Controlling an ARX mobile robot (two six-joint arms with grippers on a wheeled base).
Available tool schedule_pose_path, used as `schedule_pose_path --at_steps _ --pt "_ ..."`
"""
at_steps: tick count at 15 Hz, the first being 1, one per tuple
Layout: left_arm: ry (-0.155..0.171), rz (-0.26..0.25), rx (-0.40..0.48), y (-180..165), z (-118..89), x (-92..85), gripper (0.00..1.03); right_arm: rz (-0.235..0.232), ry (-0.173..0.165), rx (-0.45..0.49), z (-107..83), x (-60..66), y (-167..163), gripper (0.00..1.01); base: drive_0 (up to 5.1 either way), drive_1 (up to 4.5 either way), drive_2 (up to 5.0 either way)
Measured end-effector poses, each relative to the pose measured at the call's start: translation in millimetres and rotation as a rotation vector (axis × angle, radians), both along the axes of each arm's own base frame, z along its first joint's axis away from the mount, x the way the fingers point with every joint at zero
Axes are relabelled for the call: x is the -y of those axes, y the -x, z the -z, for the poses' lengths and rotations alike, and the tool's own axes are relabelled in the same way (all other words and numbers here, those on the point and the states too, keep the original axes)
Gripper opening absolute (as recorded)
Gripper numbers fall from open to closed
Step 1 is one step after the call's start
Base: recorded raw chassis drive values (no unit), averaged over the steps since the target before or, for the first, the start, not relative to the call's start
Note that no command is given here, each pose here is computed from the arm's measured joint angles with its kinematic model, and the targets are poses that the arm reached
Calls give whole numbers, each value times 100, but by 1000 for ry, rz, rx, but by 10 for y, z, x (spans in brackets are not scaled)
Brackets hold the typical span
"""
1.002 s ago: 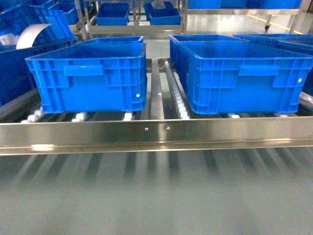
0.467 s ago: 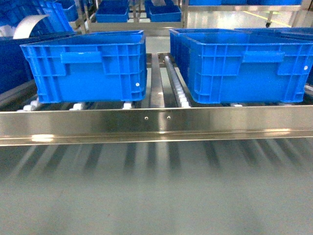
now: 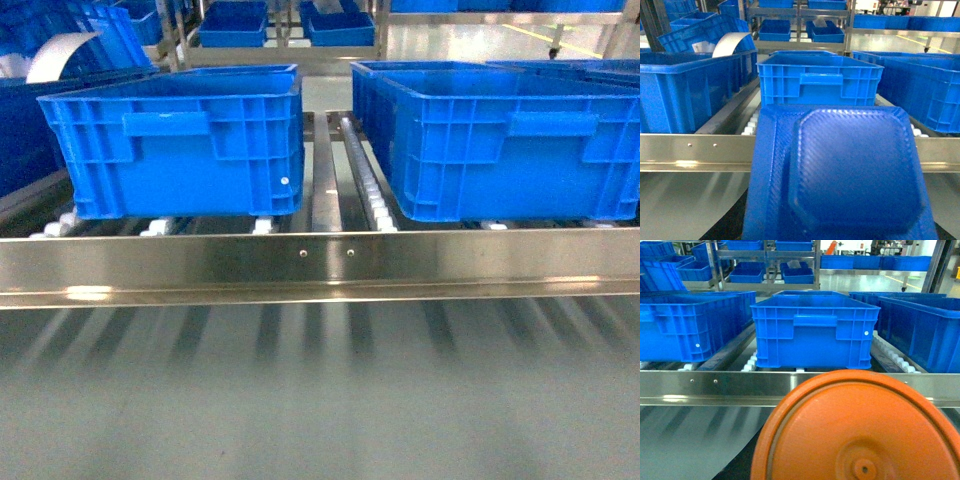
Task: Sort blue parts and orange caps into right shelf containers
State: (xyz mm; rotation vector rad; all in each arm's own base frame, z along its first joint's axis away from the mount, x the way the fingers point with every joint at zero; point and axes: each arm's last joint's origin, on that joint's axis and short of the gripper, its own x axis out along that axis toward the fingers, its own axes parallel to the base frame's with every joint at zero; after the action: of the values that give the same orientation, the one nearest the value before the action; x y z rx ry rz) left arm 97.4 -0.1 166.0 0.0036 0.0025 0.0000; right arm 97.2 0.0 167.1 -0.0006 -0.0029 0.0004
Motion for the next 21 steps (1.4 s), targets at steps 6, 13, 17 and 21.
schedule_pose_path --at_steps 6,13,17,21 --pt "0 0 0 0 0 0 42 0 0 0 0 0 0 43 6 432 -420" --pt "0 0 0 0 0 0 42 0 0 -4 4 0 0 43 11 437 -415" --pt "0 0 0 0 0 0 42 0 0 -1 1 0 0 43 -9 417 -434" --pt "0 1 -3 0 3 0 42 0 0 -2 2 0 0 43 -4 209 -217"
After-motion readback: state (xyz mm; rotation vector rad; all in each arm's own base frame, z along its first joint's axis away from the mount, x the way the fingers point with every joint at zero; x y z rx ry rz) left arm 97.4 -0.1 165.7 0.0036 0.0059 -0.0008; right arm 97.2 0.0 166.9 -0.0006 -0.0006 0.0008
